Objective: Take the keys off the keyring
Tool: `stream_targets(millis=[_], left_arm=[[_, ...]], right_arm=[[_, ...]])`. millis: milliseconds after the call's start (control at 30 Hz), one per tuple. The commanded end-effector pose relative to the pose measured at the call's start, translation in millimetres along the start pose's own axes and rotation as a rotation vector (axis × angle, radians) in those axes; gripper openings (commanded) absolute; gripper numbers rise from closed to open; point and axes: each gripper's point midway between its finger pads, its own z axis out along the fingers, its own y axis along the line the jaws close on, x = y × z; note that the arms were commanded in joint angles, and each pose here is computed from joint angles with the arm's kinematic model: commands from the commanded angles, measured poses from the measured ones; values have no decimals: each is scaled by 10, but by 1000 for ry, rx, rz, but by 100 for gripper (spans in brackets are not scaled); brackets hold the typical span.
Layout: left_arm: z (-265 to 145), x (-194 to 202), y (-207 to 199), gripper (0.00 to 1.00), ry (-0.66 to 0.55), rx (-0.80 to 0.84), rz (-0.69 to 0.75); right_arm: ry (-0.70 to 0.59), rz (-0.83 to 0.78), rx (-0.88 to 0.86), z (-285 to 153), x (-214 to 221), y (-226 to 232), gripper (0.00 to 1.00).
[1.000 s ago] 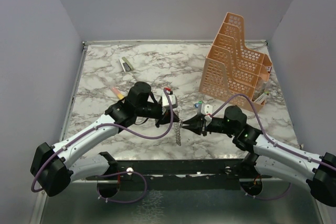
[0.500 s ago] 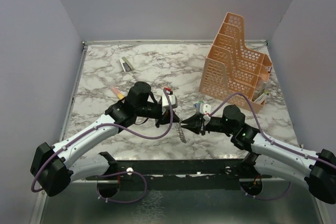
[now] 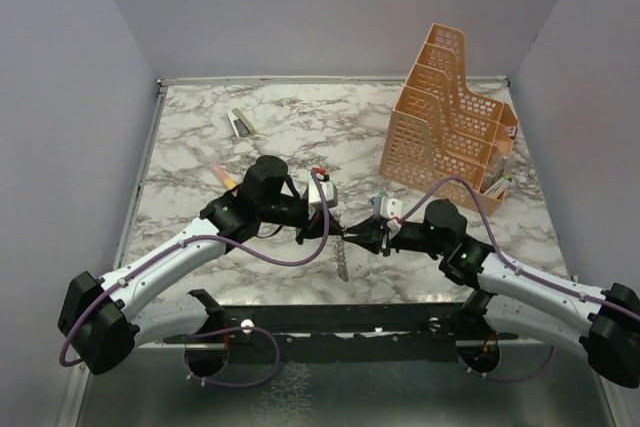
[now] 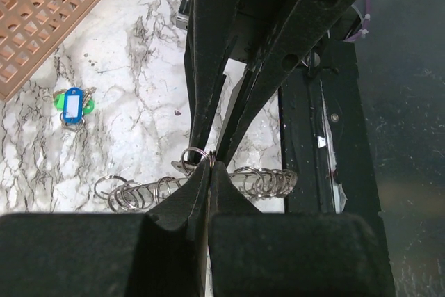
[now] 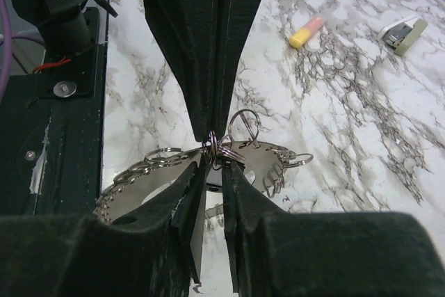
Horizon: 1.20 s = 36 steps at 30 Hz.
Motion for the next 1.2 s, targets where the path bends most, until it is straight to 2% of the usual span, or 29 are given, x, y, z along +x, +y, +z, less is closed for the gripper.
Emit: stream_targets(millis=[0, 200, 467, 700, 900, 1167], left_arm=[[-6, -85, -78, 0, -31, 47, 20], [-7, -80, -74, 0, -27, 47, 22], [-12, -78, -79, 0, -26, 48, 25], [-17, -86, -67, 0, -26, 38, 28], [-28, -90, -45, 0, -25, 21, 31], [-44, -121, -8, 0, -38, -10, 37]], right_arm=[[-42, -56, 44, 17, -211, -130, 24], [-34, -77, 98, -43, -210, -205, 27], [-1, -60, 2, 28, -129, -72, 24], [20, -44, 2, 17, -42, -56, 16], [32, -42, 31, -23, -7, -82, 6], [37, -32, 55, -81, 19, -84, 4]])
